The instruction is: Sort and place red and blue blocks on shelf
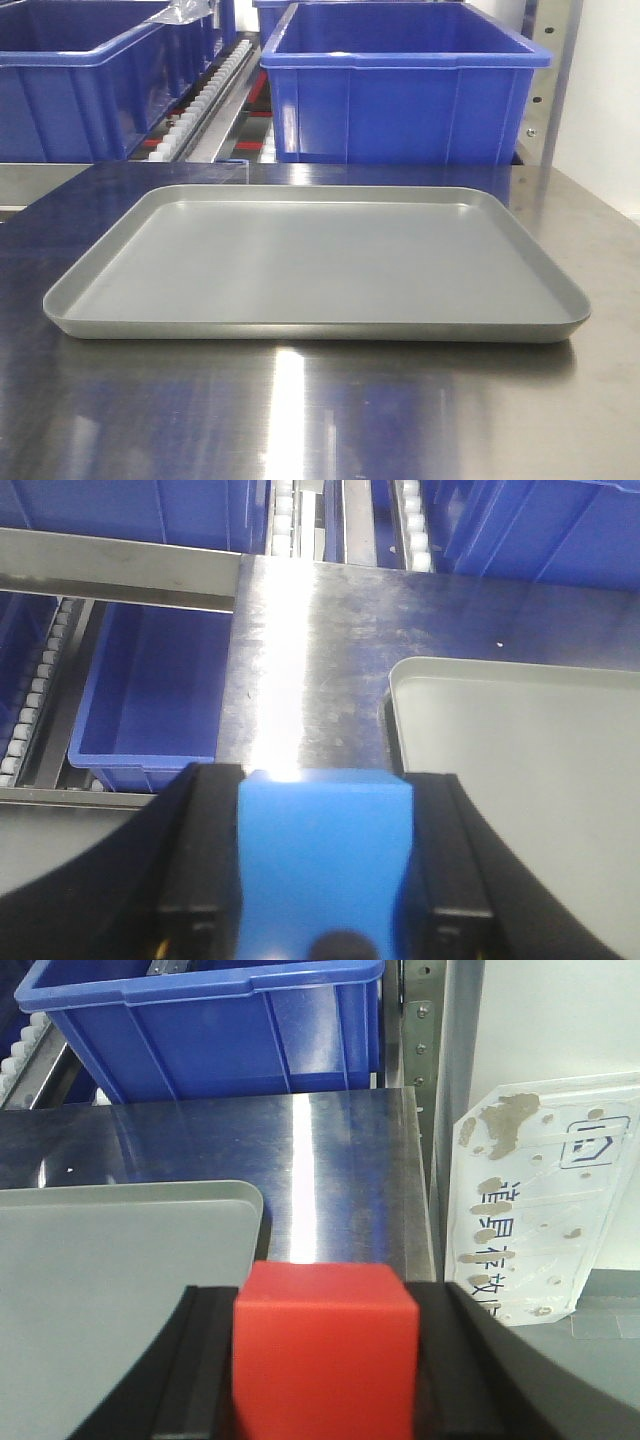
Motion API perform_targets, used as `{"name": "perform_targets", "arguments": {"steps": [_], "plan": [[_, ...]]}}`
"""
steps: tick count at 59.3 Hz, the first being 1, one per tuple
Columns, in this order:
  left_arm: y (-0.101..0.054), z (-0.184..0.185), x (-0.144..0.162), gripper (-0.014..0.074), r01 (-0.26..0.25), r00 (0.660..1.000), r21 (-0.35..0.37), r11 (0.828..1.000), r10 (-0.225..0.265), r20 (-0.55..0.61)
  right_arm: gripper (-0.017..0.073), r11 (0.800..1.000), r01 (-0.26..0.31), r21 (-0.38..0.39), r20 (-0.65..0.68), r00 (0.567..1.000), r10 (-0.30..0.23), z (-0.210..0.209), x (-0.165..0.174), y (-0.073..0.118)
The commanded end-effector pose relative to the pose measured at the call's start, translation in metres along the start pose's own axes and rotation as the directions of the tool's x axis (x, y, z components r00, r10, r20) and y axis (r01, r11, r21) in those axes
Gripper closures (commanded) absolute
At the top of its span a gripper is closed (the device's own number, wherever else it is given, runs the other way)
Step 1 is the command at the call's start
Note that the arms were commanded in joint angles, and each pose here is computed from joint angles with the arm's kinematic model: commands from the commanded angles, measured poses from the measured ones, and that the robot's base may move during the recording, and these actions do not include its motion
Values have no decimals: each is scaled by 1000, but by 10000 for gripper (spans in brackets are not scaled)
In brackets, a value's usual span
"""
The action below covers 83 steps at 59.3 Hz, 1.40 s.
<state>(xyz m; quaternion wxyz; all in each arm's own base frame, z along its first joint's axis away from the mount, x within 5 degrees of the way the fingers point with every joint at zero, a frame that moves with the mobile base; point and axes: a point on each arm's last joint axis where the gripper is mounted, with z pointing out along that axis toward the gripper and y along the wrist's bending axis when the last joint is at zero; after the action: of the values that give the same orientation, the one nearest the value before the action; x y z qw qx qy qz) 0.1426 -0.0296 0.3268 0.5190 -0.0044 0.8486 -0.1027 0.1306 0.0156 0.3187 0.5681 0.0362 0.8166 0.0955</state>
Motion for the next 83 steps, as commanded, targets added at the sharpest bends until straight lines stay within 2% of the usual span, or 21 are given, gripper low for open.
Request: {"name": "perform_targets", "arguments": {"steps": [1,83], "plan": [[-3,-6,-16,471,-5,994,26,1000,2,113,501,1000,11,-16,122,992,-9,-5,-18,3],[-3,-6,-16,471,-5,994,26,1000,2,113,501,1000,11,-16,122,992,-9,-5,-18,3]]}}
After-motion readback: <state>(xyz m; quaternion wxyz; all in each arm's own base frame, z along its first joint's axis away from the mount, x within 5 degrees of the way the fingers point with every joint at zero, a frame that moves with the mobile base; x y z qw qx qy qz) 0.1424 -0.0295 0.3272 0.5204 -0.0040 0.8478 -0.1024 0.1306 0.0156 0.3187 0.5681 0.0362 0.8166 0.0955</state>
